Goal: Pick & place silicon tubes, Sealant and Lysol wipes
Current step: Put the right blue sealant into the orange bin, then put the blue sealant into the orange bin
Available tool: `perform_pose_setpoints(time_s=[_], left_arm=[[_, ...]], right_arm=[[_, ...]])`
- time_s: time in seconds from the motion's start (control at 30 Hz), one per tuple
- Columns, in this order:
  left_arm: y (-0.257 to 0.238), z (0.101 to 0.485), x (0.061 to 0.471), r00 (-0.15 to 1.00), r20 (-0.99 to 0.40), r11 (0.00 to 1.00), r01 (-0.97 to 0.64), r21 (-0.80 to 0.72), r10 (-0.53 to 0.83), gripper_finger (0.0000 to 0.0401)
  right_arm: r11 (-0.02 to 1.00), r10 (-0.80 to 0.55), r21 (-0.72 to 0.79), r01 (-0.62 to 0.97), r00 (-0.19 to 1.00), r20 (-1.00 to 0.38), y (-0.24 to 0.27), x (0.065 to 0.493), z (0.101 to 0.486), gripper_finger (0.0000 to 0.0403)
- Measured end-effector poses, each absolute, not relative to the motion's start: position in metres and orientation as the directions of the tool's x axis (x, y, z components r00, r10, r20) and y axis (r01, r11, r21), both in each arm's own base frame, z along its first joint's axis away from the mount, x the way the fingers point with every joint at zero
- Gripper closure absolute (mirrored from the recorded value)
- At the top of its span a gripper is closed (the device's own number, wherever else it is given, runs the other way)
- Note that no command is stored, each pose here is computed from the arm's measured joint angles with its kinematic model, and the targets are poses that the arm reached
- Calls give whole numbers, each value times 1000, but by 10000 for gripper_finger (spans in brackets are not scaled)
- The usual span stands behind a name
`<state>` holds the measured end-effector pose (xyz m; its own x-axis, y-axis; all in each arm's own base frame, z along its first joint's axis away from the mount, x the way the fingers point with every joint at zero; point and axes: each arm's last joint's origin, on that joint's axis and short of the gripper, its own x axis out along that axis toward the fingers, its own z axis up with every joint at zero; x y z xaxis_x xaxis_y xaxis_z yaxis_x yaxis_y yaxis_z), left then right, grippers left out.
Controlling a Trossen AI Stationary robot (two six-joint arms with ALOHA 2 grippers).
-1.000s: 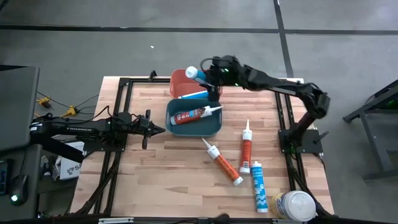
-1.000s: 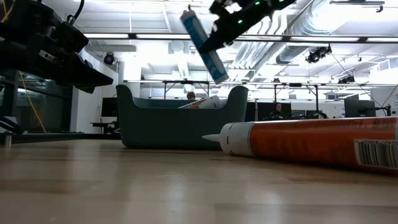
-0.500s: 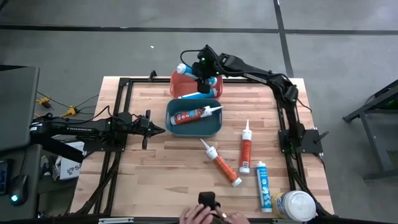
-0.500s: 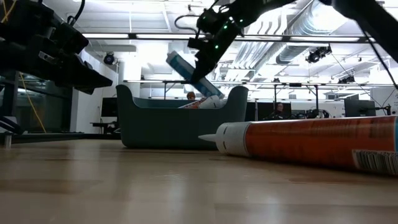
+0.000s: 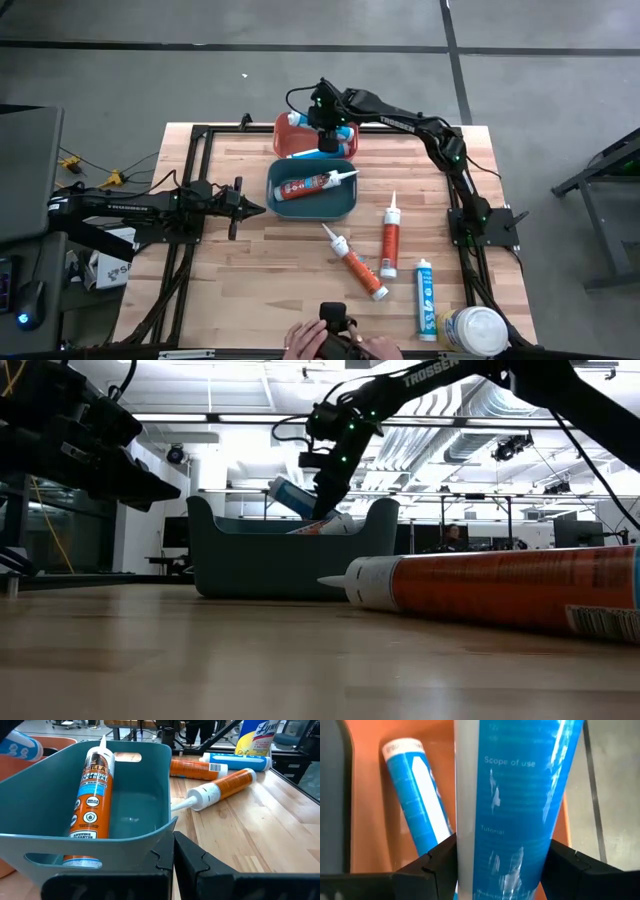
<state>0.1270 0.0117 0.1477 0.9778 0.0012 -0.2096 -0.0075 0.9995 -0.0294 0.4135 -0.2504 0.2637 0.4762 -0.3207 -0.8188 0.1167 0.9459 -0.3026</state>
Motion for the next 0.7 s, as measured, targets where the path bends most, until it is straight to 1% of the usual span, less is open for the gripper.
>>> perform_pose_setpoints(time_s=[0.13, 0.23, 0.37, 0.43, 0.7], left_arm=[[12, 148, 127, 978, -210, 1000, -7, -29, 1, 401], [12, 148, 127, 978, -210, 1000, -8, -29, 1, 401], [12, 148, 127, 978, -210, 1000, -8, -29, 1, 401], [12, 148, 127, 978, -210, 1000, -8, -29, 2, 401], [12, 148, 127, 978, -210, 1000, -9, -29, 2, 401]], right_arm=[[934, -353, -337, 120, 454, -818, -252, 413, 262, 191], [936, -347, -333, 112, 439, -829, -251, 412, 260, 191], [942, -331, -320, 104, 448, -830, -250, 412, 260, 160], [944, -323, -314, 99, 455, -830, -249, 412, 260, 154], [951, -301, -296, 84, 459, -836, -246, 413, 260, 165]])
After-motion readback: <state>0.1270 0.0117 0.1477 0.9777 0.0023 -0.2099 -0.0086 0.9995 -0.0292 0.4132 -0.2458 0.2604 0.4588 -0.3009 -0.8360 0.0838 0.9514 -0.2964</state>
